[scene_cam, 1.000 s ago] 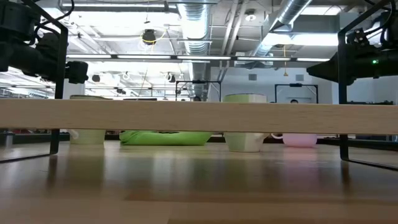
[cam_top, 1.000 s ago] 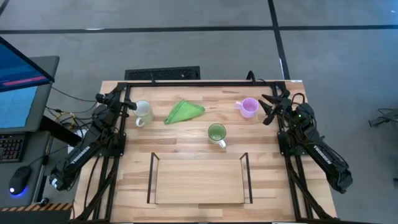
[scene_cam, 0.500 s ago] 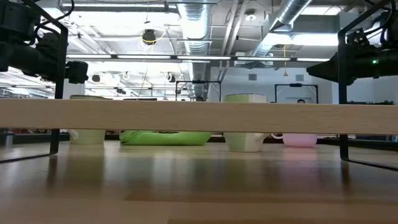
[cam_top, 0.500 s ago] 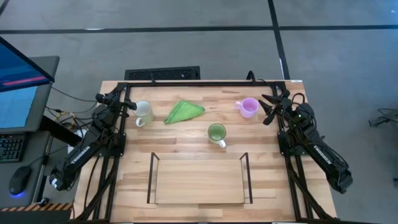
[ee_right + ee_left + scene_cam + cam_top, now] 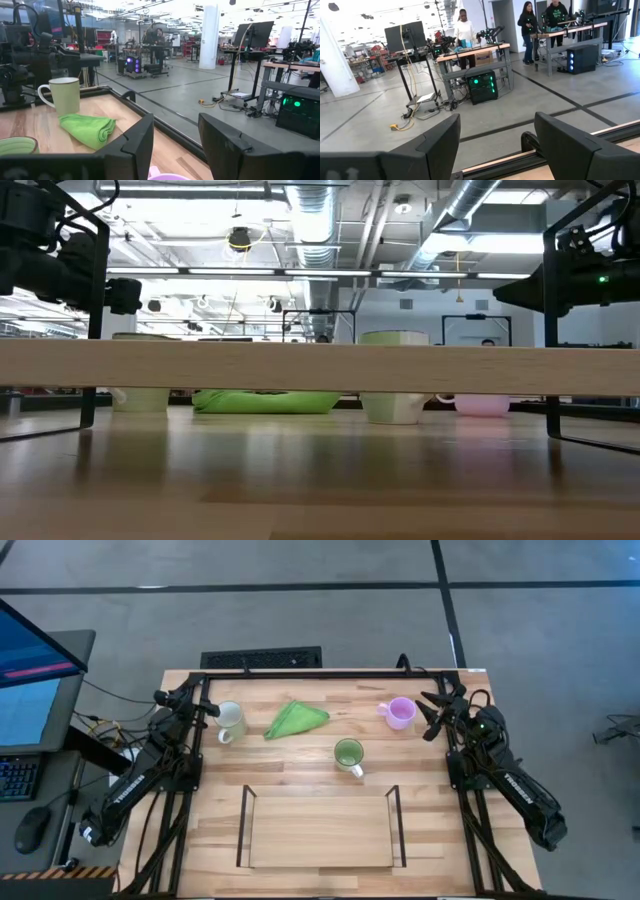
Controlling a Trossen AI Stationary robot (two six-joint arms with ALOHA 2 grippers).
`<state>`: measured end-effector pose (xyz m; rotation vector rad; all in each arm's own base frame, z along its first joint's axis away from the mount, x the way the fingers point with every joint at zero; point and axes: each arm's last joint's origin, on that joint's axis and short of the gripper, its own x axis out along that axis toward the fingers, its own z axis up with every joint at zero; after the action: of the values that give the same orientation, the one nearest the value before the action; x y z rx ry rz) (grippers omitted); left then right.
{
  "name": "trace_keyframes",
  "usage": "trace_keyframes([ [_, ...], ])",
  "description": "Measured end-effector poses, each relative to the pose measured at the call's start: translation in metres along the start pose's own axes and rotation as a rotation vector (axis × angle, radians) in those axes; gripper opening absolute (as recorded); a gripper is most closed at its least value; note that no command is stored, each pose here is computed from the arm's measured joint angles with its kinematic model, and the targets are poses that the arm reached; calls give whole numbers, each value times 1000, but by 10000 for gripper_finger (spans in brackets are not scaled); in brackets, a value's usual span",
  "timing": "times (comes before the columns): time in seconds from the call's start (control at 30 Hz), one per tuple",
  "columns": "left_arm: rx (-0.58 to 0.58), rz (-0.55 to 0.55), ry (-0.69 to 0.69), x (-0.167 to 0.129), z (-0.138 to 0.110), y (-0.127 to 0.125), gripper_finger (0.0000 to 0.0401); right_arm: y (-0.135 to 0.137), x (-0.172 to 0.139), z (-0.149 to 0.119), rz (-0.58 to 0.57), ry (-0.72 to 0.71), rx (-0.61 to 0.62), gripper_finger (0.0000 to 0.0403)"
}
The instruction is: Stack small to large cups/mugs on shelf
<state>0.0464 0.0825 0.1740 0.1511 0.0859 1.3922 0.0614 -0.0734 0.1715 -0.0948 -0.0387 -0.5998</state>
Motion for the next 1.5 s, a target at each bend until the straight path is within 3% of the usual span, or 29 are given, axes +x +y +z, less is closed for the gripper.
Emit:
trace_keyframes([
  [1.0,0,0,-1,0,0,0,247,0,0,0,0,0,0,177],
  [1.2,46,36,-1,0,0,1,247,0,0,0,0,0,0,177],
  [1.5,-84,48,-7,0,1,2,247,0,0,0,0,0,0,177],
])
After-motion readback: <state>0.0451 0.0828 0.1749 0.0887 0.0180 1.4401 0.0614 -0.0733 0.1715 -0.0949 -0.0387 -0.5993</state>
